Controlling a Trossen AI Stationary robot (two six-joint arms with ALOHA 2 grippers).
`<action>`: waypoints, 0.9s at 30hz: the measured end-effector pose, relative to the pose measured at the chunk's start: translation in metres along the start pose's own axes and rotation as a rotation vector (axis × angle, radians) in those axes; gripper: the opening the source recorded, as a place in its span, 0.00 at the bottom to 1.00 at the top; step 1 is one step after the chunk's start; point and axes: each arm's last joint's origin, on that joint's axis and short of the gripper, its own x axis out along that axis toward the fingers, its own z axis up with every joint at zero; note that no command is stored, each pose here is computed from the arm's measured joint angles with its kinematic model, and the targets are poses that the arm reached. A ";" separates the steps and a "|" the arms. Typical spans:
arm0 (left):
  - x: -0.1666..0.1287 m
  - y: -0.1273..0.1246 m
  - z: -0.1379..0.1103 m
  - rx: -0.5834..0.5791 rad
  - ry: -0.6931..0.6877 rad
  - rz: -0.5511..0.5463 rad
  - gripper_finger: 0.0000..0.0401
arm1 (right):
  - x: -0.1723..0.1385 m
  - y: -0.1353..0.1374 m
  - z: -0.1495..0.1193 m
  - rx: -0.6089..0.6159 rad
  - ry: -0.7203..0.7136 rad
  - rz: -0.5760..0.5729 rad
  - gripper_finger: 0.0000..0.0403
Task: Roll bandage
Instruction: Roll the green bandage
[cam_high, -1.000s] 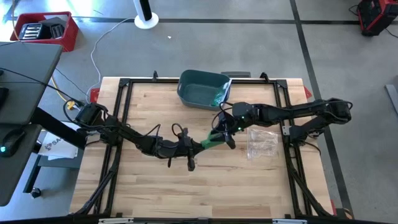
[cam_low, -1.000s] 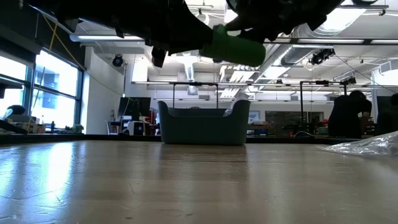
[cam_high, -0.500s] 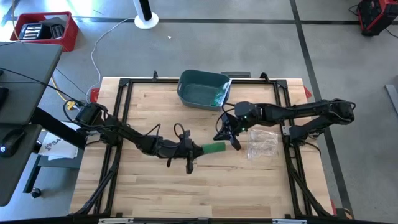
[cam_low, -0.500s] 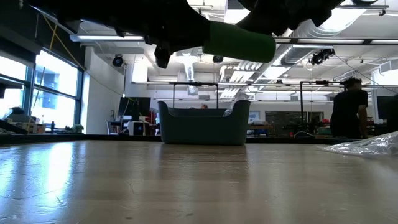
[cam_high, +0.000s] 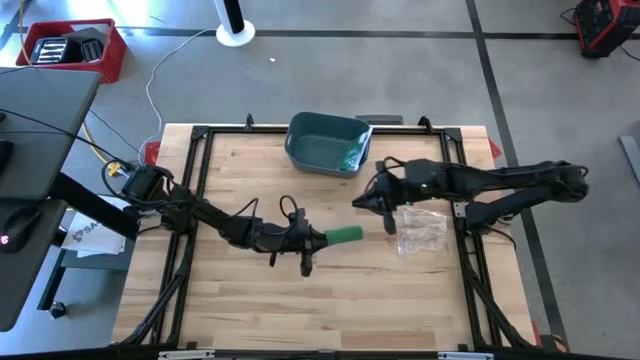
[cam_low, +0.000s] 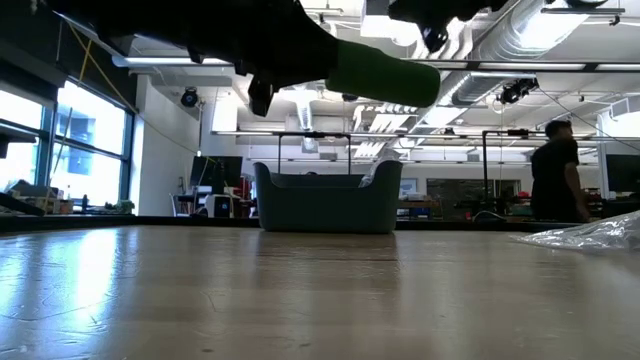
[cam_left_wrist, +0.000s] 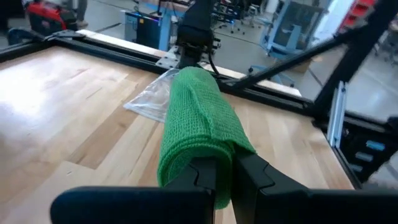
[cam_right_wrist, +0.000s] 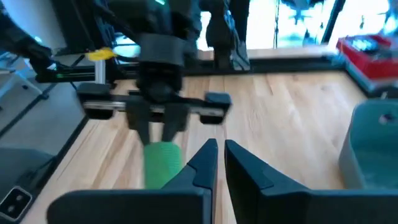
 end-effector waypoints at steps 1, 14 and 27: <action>0.001 0.002 0.001 -0.020 -0.003 0.005 0.04 | -0.005 0.004 0.002 -0.021 -0.011 -0.003 0.06; 0.008 0.019 0.007 -0.146 0.003 -0.010 0.04 | -0.008 0.027 -0.013 -0.019 0.128 0.002 0.12; 0.011 0.027 0.008 -0.151 0.016 -0.007 0.04 | 0.055 0.018 -0.041 -0.137 0.224 0.085 0.69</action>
